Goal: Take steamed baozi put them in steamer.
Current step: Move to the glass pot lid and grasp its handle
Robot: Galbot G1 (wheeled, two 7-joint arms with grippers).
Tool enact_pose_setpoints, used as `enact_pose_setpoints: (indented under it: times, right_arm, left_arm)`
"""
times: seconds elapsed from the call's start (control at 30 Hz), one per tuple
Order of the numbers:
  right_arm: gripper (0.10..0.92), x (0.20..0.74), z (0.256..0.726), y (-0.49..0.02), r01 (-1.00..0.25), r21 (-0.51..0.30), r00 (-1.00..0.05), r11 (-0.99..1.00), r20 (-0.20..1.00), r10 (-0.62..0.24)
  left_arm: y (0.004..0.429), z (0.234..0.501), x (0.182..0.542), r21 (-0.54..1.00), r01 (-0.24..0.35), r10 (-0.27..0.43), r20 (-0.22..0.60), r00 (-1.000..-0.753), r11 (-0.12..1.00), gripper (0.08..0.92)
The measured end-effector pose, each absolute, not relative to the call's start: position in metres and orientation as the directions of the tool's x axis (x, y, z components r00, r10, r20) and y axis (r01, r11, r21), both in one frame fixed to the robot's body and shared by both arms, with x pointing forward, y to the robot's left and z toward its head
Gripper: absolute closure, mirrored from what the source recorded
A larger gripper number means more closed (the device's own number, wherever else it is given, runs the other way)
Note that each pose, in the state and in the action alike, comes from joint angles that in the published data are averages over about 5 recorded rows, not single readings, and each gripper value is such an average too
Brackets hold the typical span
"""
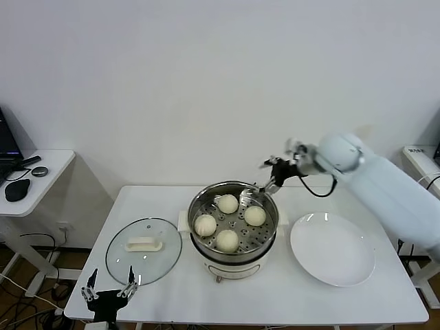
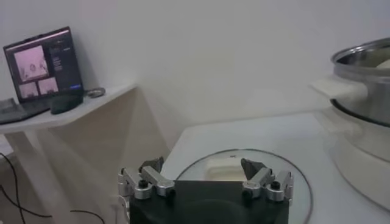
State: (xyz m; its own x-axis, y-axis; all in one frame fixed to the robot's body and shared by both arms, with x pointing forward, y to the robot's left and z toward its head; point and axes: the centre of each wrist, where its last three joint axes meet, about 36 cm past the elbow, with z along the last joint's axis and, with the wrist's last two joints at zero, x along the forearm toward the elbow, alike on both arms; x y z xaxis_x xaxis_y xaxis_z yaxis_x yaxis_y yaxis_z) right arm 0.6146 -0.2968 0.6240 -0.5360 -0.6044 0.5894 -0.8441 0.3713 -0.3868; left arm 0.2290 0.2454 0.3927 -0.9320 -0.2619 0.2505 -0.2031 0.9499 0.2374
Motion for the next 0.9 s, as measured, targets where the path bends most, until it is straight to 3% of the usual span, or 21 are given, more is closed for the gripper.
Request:
enact_pose_setpoints:
  times: [0.23, 0.47, 0.73, 0.9]
  right_arm:
    - [0.200, 0.574, 0.591, -0.353, -0.667, -0.361, -0.744, 0.652, 0.277, -0.608]
    - [0.200, 0.523, 0.525, -0.390, -0.412, -0.164, -0.909, 0.896, 0.002, -0.417]
    - [0.200, 0.456, 0.438, -0.392, -0.175, 0.062, -0.984, 0.983, -0.037, -0.173]
    - [0.200, 0.423, 0.405, -0.390, -0.065, 0.130, -0.998, 0.989, -0.007, -0.065]
  left_arm:
    - [0.251, 0.388, 0.230, 0.254, -0.220, -0.277, 0.213, -0.937, 0.942, 0.177]
    - [0.264, 0.379, 0.242, 0.314, -0.219, -0.276, 0.152, -0.949, 0.924, 0.177]
    - [0.283, 0.367, 0.271, 0.536, -0.211, -0.266, 0.027, -0.964, 0.818, 0.177]
    - [0.294, 0.350, 0.295, 0.773, -0.201, -0.230, -0.073, -0.970, 0.602, 0.177]
